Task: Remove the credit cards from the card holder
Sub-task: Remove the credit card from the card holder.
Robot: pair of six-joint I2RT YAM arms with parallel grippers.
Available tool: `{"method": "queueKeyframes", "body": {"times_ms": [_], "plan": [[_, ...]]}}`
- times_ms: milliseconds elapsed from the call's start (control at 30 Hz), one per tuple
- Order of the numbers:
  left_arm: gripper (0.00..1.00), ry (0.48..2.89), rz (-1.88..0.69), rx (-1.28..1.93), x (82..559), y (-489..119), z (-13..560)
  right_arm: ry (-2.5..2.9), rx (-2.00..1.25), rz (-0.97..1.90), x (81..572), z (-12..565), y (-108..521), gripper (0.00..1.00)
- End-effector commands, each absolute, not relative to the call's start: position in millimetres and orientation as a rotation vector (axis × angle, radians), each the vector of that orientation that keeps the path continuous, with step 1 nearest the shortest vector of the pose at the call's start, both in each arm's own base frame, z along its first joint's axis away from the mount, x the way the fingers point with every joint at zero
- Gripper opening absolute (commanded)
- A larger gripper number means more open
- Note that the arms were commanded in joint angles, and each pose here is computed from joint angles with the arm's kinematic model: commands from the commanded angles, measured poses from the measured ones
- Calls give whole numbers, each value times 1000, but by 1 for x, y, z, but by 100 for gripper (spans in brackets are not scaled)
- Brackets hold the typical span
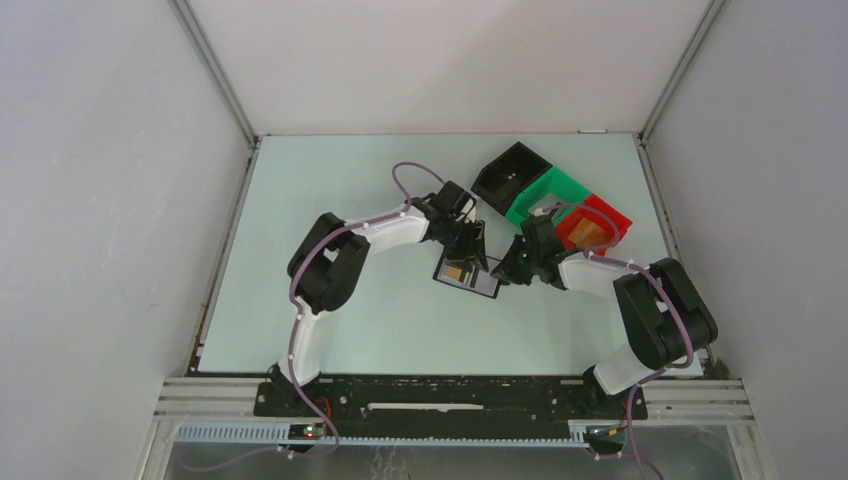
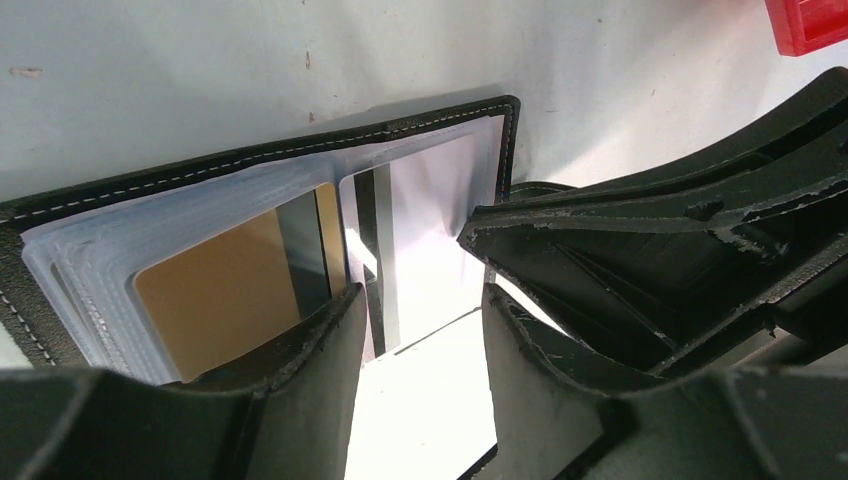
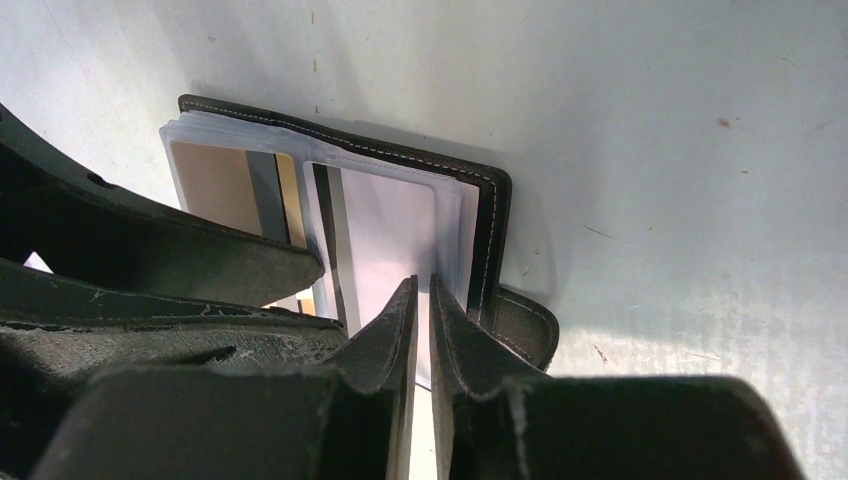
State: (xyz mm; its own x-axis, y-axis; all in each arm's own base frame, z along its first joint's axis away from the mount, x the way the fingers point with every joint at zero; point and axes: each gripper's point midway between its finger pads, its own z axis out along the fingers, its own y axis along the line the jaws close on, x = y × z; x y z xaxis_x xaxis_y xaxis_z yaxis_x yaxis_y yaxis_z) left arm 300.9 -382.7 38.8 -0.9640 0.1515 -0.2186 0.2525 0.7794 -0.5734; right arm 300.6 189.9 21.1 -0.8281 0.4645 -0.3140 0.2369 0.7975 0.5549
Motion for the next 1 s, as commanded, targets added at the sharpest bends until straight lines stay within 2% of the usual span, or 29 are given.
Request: {"method": "queueKeyframes", "body": {"times_ms": [0, 567, 800, 967], "plan": [[53, 2793, -848, 352, 311, -374, 40, 2552, 563, 638, 300, 10, 177, 17], [51, 2818, -714, 323, 307, -354, 23, 2570, 593, 590, 289, -2, 163, 16], [41, 2830, -674, 313, 304, -346, 16, 2571, 601, 581, 286, -3, 160, 16], [43, 2823, -630, 301, 305, -341, 16, 2568, 600, 575, 285, -1, 158, 16]]}}
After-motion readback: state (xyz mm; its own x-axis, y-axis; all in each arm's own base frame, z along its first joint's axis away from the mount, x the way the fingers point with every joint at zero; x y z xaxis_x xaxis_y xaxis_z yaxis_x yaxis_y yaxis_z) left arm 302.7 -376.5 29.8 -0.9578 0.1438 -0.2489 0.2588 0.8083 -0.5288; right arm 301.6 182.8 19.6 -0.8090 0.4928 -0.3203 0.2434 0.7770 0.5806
